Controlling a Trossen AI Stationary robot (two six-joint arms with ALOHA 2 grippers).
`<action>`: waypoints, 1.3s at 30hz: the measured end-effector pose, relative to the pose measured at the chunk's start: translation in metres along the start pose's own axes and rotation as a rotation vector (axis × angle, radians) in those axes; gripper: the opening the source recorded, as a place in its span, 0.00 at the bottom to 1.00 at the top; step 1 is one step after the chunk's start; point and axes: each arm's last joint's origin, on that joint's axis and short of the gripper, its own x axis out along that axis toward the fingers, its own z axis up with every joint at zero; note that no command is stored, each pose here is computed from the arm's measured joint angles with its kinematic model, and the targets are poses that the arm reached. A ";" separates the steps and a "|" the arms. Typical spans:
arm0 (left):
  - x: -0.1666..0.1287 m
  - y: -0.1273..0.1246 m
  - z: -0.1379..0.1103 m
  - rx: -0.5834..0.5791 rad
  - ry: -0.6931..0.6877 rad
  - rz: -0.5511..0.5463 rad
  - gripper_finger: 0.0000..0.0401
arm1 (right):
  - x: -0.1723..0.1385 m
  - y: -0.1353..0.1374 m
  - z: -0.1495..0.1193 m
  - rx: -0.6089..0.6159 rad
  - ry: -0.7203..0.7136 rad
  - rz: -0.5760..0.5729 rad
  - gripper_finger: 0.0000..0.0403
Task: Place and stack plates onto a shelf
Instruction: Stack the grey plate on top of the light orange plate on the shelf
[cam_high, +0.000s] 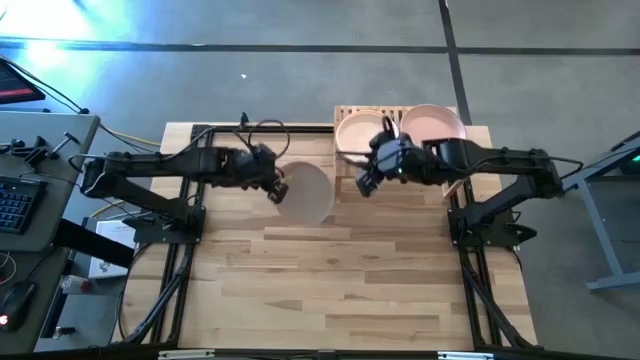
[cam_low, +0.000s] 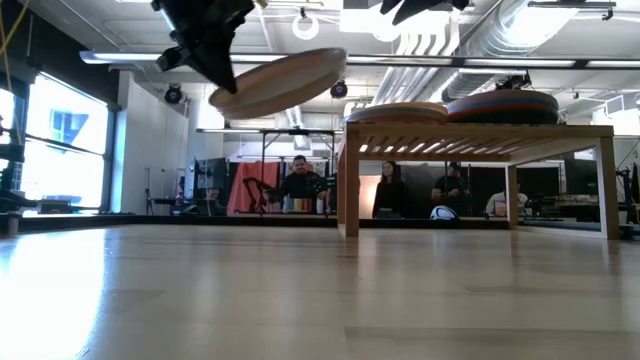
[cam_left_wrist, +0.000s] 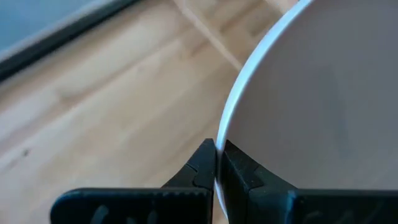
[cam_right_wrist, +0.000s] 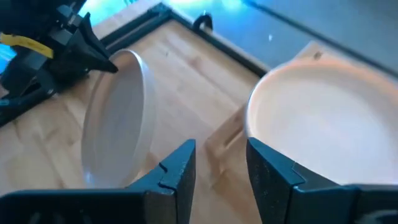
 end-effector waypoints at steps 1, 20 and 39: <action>0.000 0.001 0.005 -0.006 -0.022 0.000 0.00 | 0.002 -0.003 0.004 -0.013 -0.015 -0.004 0.30; -0.033 0.025 0.077 0.070 -0.426 0.220 0.00 | 0.011 -0.022 0.063 -0.479 -0.417 -0.033 0.30; -0.046 0.019 0.102 0.015 -0.695 0.211 0.00 | 0.011 -0.024 0.065 -0.483 -0.423 -0.063 0.30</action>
